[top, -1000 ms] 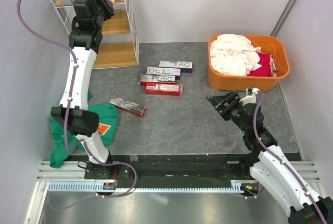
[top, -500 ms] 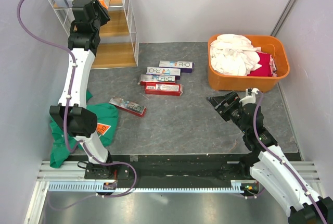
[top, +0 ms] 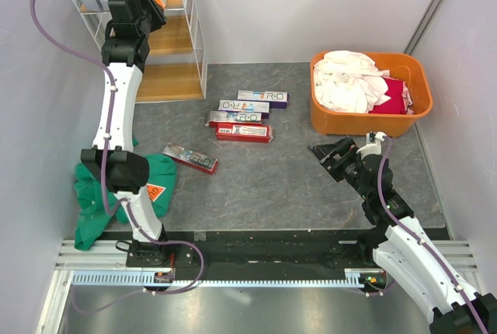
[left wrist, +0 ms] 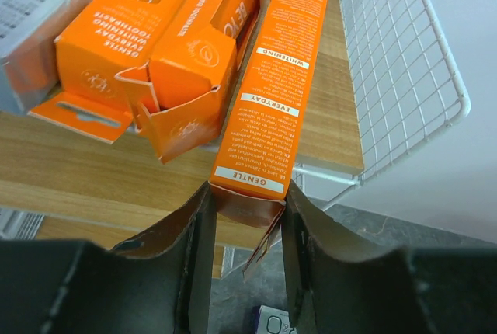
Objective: Place and organize the toothpastes onto the shelf
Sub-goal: Place the toothpaste on the shelf.
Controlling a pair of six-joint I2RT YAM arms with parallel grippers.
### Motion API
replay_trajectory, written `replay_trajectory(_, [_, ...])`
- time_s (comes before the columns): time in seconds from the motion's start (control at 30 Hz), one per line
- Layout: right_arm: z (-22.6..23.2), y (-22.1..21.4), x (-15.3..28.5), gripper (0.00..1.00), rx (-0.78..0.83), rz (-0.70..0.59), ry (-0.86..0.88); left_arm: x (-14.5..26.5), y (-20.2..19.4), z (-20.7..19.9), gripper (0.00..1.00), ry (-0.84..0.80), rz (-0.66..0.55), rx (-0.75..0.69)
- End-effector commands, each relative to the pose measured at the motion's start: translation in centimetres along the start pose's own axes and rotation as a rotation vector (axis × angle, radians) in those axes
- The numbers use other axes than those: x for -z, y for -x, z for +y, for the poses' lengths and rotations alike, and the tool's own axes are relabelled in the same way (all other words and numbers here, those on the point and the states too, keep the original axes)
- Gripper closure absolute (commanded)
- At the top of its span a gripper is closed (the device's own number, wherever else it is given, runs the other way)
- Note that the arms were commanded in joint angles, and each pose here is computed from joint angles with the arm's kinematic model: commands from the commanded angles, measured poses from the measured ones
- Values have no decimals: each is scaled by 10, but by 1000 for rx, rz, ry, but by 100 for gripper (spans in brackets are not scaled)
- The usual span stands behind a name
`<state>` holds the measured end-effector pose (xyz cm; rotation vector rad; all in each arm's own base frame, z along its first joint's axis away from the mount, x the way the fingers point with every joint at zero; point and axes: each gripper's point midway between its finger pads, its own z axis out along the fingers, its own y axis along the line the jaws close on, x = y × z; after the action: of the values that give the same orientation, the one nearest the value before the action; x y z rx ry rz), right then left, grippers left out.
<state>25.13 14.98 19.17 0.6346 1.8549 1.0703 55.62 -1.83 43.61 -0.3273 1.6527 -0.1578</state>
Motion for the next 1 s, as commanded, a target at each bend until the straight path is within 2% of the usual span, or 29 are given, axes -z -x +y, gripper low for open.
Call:
replay_trajectory(0.0, [-2, 0, -1, 10, 5, 2, 2, -4, 16, -19, 96, -56, -33, -33])
replay_trajectory(0.43, [-6, -2, -4, 10, 11, 13, -16, -14, 21, -42, 93, -89, -72, 45])
replay_trajectory(0.57, [-8, -3, -4, 10, 9, 18, -21, -9, 24, -51, 71, -106, -84, 44])
replay_trajectory(0.7, [-10, -5, -4, 10, 9, 24, -24, -5, 24, -51, 57, -107, -87, 43])
replay_trajectory(0.83, [-12, -6, -4, 10, 9, 27, -28, 0, 27, -55, 33, -130, -88, 46])
replay_trajectory(0.97, [-13, -8, -4, 10, 5, 32, -30, 9, 31, -60, 21, -158, -92, 57])
